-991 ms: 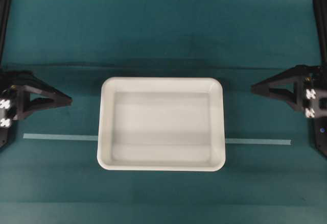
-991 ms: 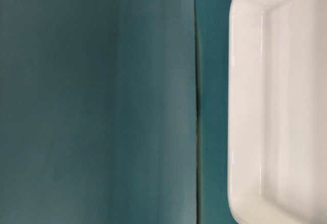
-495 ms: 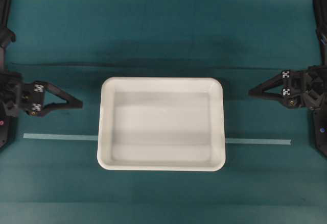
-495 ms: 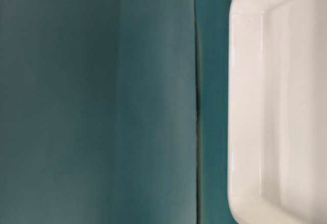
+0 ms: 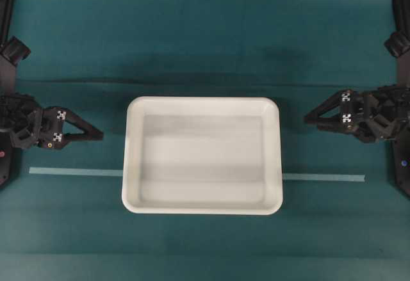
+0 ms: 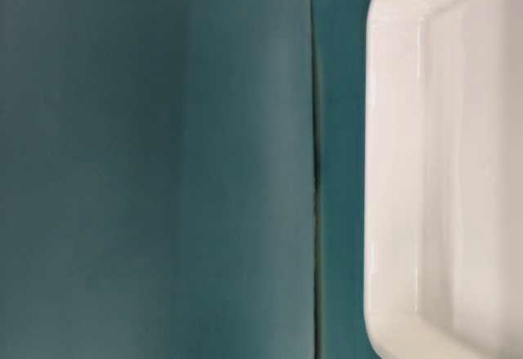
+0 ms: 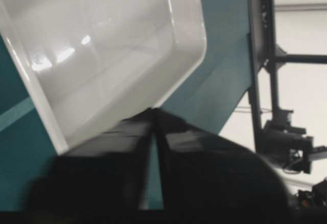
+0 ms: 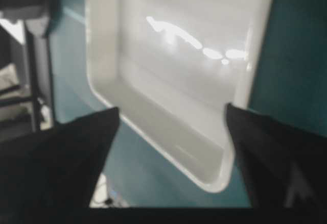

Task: Lift the white case with both hands.
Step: 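Open both grippers and move them toward the tray's left and right rims, then lower both open grippers over the tray's side rims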

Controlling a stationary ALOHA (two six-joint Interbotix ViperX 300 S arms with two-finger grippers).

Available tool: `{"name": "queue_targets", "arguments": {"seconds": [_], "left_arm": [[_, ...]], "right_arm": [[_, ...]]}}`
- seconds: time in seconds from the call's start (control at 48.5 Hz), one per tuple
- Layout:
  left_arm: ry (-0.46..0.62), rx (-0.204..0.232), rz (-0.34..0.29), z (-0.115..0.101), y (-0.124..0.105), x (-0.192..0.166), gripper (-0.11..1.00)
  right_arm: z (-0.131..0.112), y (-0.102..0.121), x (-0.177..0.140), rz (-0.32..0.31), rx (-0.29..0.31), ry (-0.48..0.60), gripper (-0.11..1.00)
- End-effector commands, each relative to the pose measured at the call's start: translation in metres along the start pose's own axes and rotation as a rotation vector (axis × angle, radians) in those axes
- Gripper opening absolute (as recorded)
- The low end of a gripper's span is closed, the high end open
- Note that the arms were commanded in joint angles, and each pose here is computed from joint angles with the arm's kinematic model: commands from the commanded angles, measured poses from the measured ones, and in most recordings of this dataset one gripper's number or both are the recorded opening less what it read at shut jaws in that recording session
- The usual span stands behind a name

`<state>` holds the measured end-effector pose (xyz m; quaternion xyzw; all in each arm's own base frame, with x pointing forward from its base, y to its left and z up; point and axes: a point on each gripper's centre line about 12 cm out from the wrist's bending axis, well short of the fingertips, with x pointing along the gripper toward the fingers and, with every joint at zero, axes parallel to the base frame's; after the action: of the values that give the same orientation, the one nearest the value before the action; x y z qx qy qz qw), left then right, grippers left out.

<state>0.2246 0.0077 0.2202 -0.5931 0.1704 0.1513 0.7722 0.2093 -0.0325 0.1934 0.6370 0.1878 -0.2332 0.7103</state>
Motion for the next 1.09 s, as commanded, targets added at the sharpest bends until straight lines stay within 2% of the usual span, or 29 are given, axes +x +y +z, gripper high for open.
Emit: {"name": "queue_targets", "arguments": {"seconds": [0.0,0.186,0.248,0.289,0.413,0.516,0.66,0.825,0.991,1.073], "left_arm": [[-0.004,0.014,-0.004,0.001,0.000,0.001,0.24],[0.007,0.015,0.038,-0.001,0.008,0.003,0.80],[0.012,0.022,0.054,-0.003,0.012,0.005,0.93],[0.016,0.028,0.067,-0.004,0.016,0.006,0.98],[0.023,0.048,0.084,-0.006,0.025,0.010,0.97],[0.023,0.053,0.073,-0.008,0.031,0.014,0.98],[0.030,0.052,0.100,-0.014,0.055,0.024,0.98],[0.000,0.035,0.088,-0.012,0.074,0.034,0.98],[-0.001,0.039,0.119,-0.011,0.082,0.043,0.98],[-0.003,0.047,0.109,-0.010,0.078,0.048,0.98]], "right_arm": [[0.003,0.003,0.006,0.000,0.001,-0.013,0.94],[0.003,-0.001,0.010,-0.011,0.007,-0.019,0.93],[0.001,-0.005,0.012,-0.028,0.002,-0.012,0.93],[0.000,-0.008,0.014,-0.038,-0.002,-0.005,0.93],[-0.008,-0.011,0.020,-0.061,-0.010,0.025,0.93],[-0.012,-0.015,0.026,-0.076,-0.007,0.034,0.93],[-0.016,-0.023,0.037,-0.091,-0.001,0.027,0.93],[-0.020,-0.031,0.055,-0.114,-0.009,0.016,0.93],[-0.023,-0.039,0.072,-0.142,-0.004,0.004,0.93],[-0.024,-0.043,0.077,-0.149,0.005,-0.004,0.93]]}}
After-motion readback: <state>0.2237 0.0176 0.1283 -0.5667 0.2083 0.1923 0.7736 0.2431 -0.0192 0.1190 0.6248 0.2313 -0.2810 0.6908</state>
